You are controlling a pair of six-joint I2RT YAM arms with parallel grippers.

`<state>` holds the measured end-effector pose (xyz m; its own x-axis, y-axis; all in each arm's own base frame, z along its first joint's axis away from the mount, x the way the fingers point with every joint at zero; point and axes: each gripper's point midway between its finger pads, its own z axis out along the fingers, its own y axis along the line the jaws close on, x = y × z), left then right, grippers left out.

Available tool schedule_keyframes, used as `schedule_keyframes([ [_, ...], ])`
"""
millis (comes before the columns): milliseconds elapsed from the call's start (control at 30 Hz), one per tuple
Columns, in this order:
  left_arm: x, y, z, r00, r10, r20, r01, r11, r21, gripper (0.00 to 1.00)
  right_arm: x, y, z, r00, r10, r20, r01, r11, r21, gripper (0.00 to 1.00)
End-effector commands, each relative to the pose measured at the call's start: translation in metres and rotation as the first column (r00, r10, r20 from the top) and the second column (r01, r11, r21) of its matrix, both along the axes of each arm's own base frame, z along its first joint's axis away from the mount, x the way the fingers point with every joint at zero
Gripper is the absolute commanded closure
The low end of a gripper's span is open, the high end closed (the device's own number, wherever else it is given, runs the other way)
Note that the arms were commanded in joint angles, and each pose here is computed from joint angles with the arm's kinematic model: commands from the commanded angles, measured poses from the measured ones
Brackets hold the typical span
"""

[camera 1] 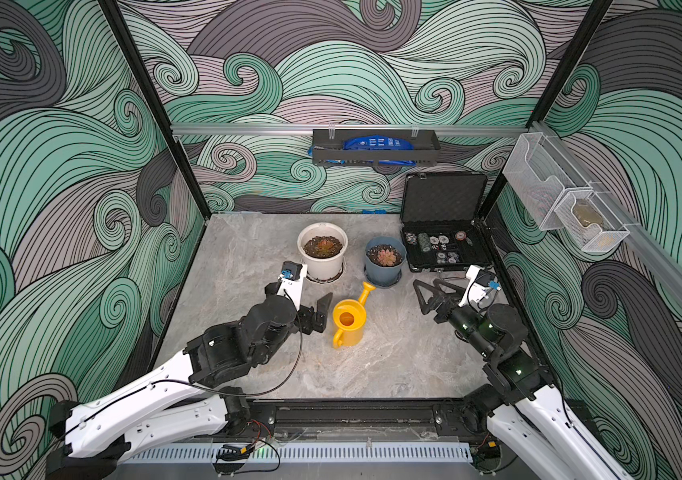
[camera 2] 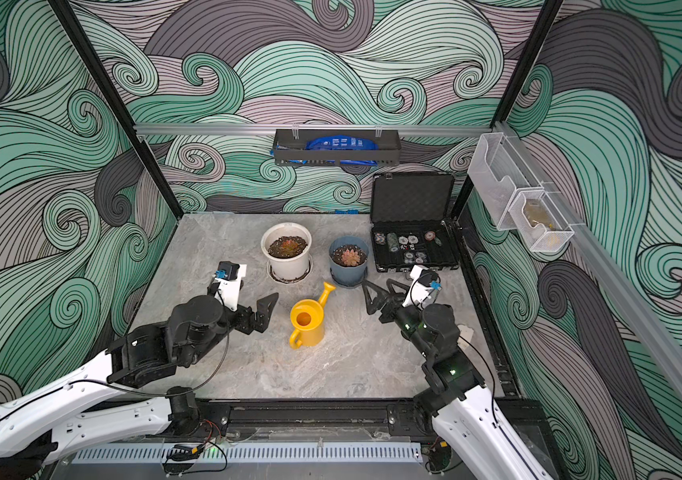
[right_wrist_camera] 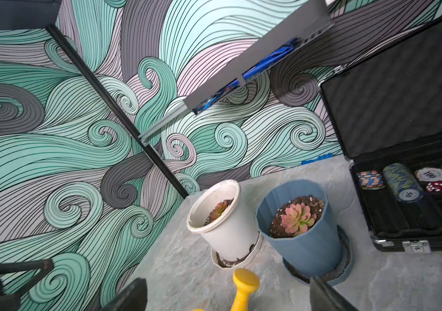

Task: Water the succulent around the soil edge
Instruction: Reset both arms

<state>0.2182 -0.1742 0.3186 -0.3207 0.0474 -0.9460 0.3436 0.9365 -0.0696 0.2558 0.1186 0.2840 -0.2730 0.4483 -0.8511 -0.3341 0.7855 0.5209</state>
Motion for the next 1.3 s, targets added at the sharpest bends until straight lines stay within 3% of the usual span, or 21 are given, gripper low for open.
schedule_keyframes([
  [0, 0.012, 0.031, 0.031, 0.985, 0.119, 0.128, -0.127, 0.991, 0.051, 0.01, 0.011, -0.022, 0.011, 0.988, -0.138, 0.067, 0.142, 0.987, -0.071, 0.01],
  [233, 0.054, 0.072, 0.061, 0.935, 0.283, 0.215, -0.291, 0.957, 0.005, 0.01, 0.040, -0.031, 0.032, 0.944, -0.247, 0.220, 0.280, 0.950, -0.136, 0.01],
  [433, 0.102, 0.107, 0.050, 0.895, 0.402, 0.193, -0.403, 0.915, -0.036, 0.01, 0.070, -0.049, 0.034, 0.893, -0.359, 0.271, 0.417, 0.886, -0.201, 0.01],
  [567, 0.132, 0.135, 0.015, 0.871, 0.473, 0.132, -0.469, 0.881, -0.064, 0.01, 0.104, -0.059, 0.000, 0.922, -0.364, 0.131, 0.383, 0.906, -0.180, 0.01],
  [633, 0.142, 0.146, -0.005, 0.862, 0.492, 0.120, -0.488, 0.871, -0.062, 0.01, 0.112, -0.067, -0.017, 0.913, -0.400, 0.081, 0.409, 0.894, -0.183, 0.01],
  [700, 0.148, 0.160, -0.028, 0.841, 0.529, 0.108, -0.530, 0.848, -0.027, 0.01, 0.113, -0.074, -0.030, 0.897, -0.432, 0.093, 0.442, 0.871, -0.213, 0.01],
  [800, 0.149, 0.191, -0.064, 0.783, 0.614, 0.100, -0.621, 0.781, 0.061, 0.01, 0.109, -0.097, -0.054, 0.840, -0.536, 0.083, 0.537, 0.798, -0.274, 0.01],
  [900, 0.139, 0.219, -0.095, 0.722, 0.683, 0.114, -0.692, 0.711, 0.125, 0.01, 0.106, -0.110, -0.064, 0.810, -0.575, 0.120, 0.578, 0.743, -0.338, 0.01],
  [967, 0.132, 0.224, -0.117, 0.706, 0.698, 0.120, -0.708, 0.690, 0.149, 0.01, 0.103, -0.103, -0.065, 0.841, -0.507, 0.186, 0.536, 0.740, -0.407, 0.01],
  [1033, 0.127, 0.224, -0.133, 0.705, 0.700, 0.110, -0.709, 0.690, 0.147, 0.01, 0.095, -0.094, -0.065, 0.864, -0.429, 0.263, 0.503, 0.744, -0.440, 0.01],
  [1167, 0.131, 0.216, -0.156, 0.730, 0.681, 0.058, -0.675, 0.705, 0.219, 0.01, 0.070, -0.103, -0.071, 0.814, -0.423, 0.398, 0.571, 0.707, -0.417, 0.01],
  [1267, 0.129, 0.218, -0.169, 0.721, 0.691, 0.061, -0.680, 0.687, 0.254, 0.01, 0.067, -0.107, -0.081, 0.809, -0.436, 0.393, 0.580, 0.698, -0.419, 0.01],
])
